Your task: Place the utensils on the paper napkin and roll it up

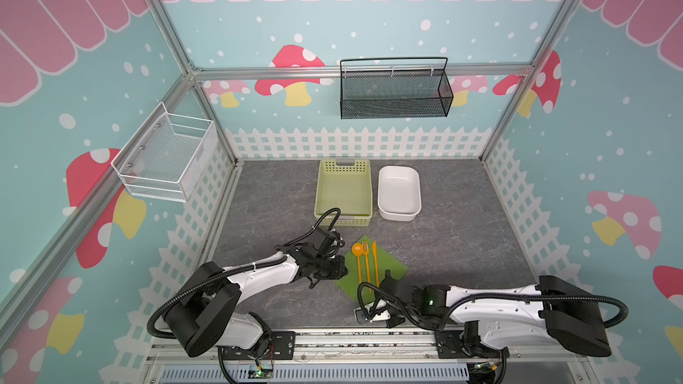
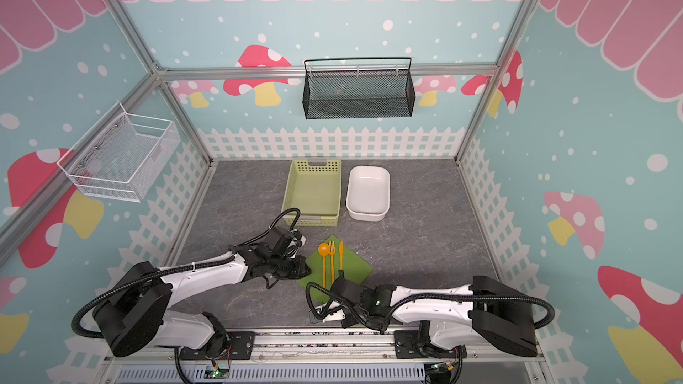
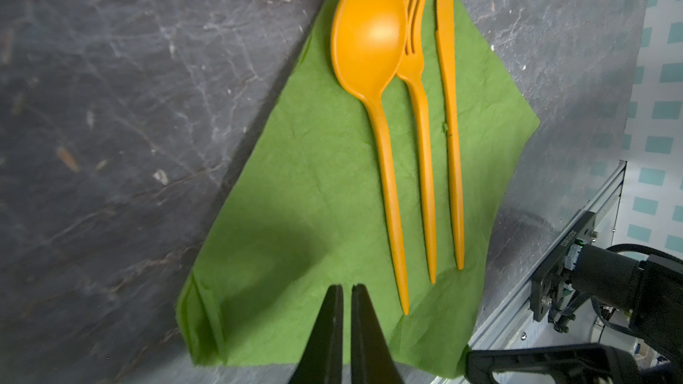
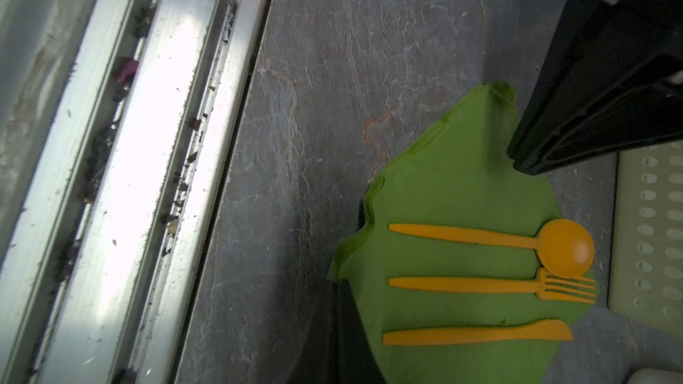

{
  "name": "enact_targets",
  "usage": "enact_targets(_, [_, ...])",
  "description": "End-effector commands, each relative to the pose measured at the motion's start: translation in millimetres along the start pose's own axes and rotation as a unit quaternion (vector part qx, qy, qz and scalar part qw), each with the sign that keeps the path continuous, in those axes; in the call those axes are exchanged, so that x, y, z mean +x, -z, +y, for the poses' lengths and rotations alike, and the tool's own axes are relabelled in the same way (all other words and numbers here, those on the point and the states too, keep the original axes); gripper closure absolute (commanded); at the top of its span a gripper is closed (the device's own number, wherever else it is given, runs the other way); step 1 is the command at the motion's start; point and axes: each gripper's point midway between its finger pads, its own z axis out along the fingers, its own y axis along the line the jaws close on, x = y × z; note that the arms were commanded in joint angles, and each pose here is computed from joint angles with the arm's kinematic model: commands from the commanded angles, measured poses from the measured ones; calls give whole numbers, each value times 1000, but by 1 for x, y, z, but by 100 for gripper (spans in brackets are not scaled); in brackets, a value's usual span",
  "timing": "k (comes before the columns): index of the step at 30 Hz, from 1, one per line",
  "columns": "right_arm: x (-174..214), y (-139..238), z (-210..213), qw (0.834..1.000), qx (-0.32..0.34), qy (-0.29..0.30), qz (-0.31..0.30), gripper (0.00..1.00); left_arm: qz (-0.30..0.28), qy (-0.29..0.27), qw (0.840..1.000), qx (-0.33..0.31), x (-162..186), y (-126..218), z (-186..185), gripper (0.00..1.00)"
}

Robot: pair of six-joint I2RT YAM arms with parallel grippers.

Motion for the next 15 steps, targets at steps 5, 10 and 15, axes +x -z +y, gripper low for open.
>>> enact_targets(5, [-14,5,-28,999,34,-9,-20,100,26,-5,1000,-9,9,-5,3,90])
enact_targets(10, [-12,4,-39,999,43,-27,-21,100,33,-5,999,-20,13,-7,9,90])
enact_targets(15, [-4,0,-48,998,49,-48,-17,100,39,-5,999,-27,15,-9,14,90])
